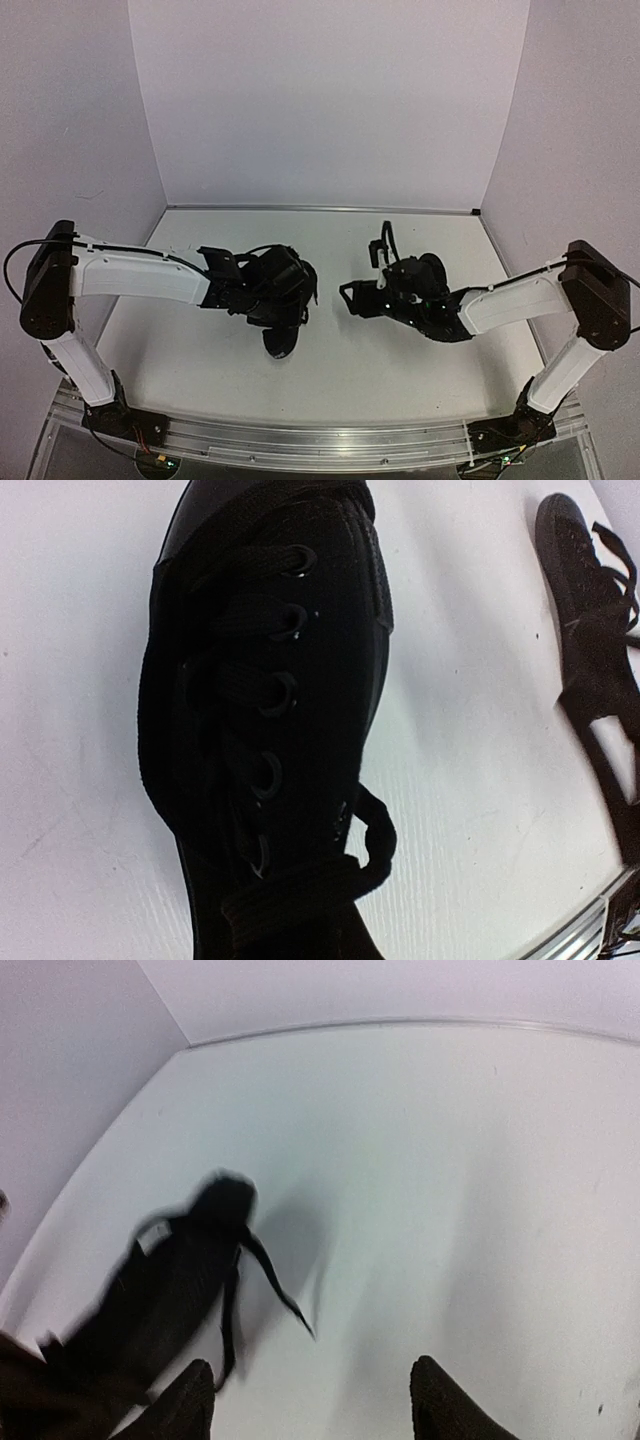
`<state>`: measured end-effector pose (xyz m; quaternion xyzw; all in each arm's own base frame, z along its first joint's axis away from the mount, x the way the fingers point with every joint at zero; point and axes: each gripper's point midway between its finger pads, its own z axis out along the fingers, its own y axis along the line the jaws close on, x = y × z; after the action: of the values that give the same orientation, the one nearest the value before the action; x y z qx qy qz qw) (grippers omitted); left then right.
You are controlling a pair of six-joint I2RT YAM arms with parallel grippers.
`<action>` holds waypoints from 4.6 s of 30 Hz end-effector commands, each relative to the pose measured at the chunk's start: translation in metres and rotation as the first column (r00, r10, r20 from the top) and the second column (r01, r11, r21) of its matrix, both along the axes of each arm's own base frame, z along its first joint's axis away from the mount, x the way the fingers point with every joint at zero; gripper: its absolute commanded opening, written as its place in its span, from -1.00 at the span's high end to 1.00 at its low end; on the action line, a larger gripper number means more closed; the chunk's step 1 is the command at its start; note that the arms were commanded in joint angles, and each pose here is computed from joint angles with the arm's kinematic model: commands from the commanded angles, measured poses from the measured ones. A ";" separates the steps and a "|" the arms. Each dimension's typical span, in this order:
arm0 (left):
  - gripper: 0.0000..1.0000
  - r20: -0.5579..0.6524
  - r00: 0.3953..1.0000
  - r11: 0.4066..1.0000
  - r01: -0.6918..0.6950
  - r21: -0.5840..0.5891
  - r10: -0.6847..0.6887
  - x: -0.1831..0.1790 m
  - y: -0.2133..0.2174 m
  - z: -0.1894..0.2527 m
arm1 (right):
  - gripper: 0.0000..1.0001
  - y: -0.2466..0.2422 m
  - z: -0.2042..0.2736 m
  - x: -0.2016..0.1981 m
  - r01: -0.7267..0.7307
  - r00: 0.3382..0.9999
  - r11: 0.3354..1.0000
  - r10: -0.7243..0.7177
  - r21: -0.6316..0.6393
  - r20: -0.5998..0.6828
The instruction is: Tie the shoes
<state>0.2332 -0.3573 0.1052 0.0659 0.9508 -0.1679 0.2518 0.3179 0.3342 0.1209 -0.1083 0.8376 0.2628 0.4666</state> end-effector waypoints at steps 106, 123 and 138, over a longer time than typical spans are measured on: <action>-0.02 -0.007 0.935 0.911 0.348 0.223 -0.355 0.167 -0.037 -0.029 | 1.00 -0.012 -0.037 -0.065 -0.041 0.993 0.996 0.033 -0.076 -0.112; 0.61 -0.079 0.916 0.898 0.402 0.182 -0.394 0.156 -0.037 -0.045 | 1.00 -0.012 -0.037 -0.064 -0.039 0.993 0.996 0.030 -0.079 -0.113; 1.00 0.237 0.961 0.988 0.151 -0.022 -0.142 0.144 0.012 0.078 | 1.00 -0.016 -0.037 -0.067 -0.039 0.991 0.995 0.027 -0.091 -0.130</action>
<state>0.3658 -0.3598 0.1104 0.2223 0.9299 -0.1512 0.2511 0.2467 0.3122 0.0723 -0.1344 0.8798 0.2260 0.3960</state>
